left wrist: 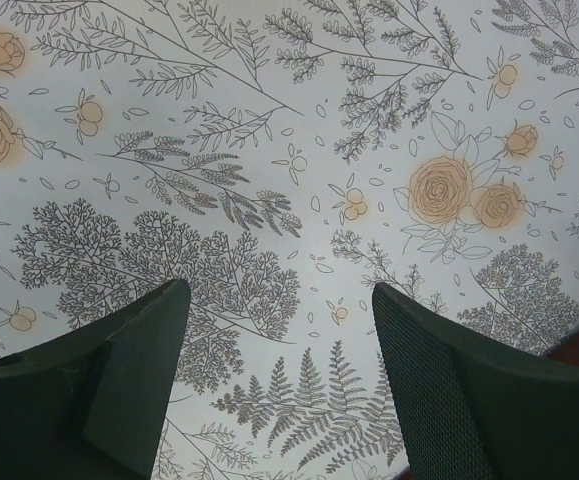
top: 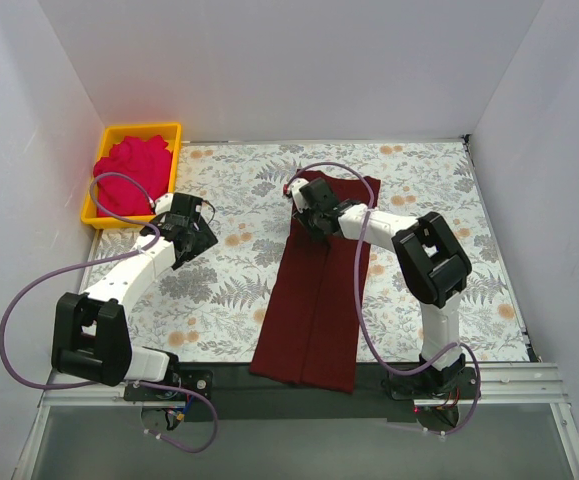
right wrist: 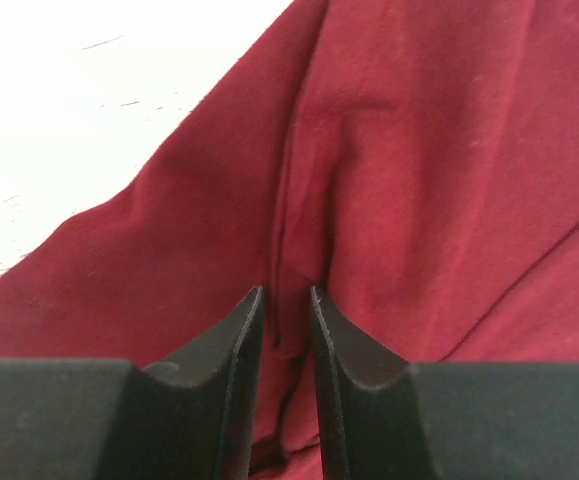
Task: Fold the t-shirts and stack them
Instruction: Fold the tshirt
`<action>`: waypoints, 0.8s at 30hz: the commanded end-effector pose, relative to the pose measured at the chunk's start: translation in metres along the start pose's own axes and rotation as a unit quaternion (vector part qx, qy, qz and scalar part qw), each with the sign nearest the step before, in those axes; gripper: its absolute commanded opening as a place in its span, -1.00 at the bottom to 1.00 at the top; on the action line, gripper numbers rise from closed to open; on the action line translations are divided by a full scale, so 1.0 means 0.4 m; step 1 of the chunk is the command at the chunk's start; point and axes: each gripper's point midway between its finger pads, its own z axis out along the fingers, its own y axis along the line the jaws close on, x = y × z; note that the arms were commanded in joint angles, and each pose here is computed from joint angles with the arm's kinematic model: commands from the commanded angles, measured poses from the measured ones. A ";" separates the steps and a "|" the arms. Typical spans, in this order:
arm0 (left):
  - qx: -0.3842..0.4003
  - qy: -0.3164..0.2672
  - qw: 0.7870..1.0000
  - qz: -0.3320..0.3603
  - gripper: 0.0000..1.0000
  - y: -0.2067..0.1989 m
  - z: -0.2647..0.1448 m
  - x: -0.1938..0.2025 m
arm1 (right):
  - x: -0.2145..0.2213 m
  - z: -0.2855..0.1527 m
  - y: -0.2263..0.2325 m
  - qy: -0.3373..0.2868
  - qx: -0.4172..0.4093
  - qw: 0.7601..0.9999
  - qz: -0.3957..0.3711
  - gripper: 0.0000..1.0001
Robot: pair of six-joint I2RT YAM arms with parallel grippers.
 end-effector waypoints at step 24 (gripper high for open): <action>0.017 -0.014 1.000 0.003 0.46 -0.014 -0.006 -0.020 | -0.115 -0.067 0.032 -0.035 -0.020 0.999 -0.001 -0.97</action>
